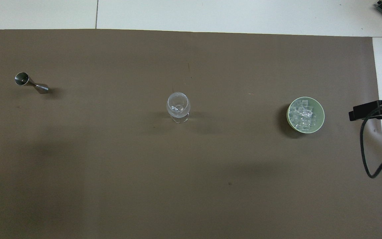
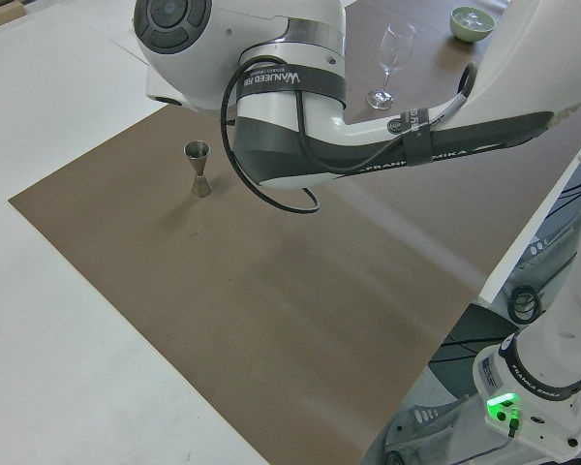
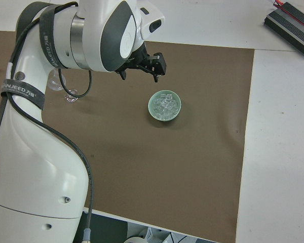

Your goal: Pour wine and add ice with both arms

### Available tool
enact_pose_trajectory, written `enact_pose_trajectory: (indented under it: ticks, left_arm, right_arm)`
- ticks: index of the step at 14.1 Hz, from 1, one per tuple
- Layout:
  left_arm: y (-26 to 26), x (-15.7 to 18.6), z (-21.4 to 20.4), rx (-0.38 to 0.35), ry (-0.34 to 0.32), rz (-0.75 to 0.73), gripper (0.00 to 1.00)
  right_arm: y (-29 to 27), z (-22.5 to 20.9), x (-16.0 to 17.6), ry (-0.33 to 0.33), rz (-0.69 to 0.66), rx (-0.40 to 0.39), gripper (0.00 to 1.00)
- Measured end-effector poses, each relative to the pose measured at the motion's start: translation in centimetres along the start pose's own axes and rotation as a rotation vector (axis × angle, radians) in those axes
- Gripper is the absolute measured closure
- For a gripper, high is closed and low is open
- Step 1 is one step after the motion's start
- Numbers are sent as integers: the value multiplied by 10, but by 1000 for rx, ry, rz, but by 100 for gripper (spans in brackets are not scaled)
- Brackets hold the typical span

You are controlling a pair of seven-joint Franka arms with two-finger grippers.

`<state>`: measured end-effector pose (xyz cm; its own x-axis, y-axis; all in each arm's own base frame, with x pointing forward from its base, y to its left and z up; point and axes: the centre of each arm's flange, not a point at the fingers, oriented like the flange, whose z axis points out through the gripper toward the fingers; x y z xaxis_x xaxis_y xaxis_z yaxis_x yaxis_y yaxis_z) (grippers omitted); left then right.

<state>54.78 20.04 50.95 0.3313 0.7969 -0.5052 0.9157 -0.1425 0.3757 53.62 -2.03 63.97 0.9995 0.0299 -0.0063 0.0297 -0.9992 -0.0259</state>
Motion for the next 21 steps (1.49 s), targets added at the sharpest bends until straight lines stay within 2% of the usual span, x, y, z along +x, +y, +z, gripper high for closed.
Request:
enact_pose_trajectory:
  ticks: [12,21]
  left_arm:
    - [-35,86,17,-92,-72,-190,0]
    - [-61,147,64,-207,-187,-367,0]
  right_arm:
    - [0,0,0,0,0,0,0]
    - [0,0,0,0,0,0,0]
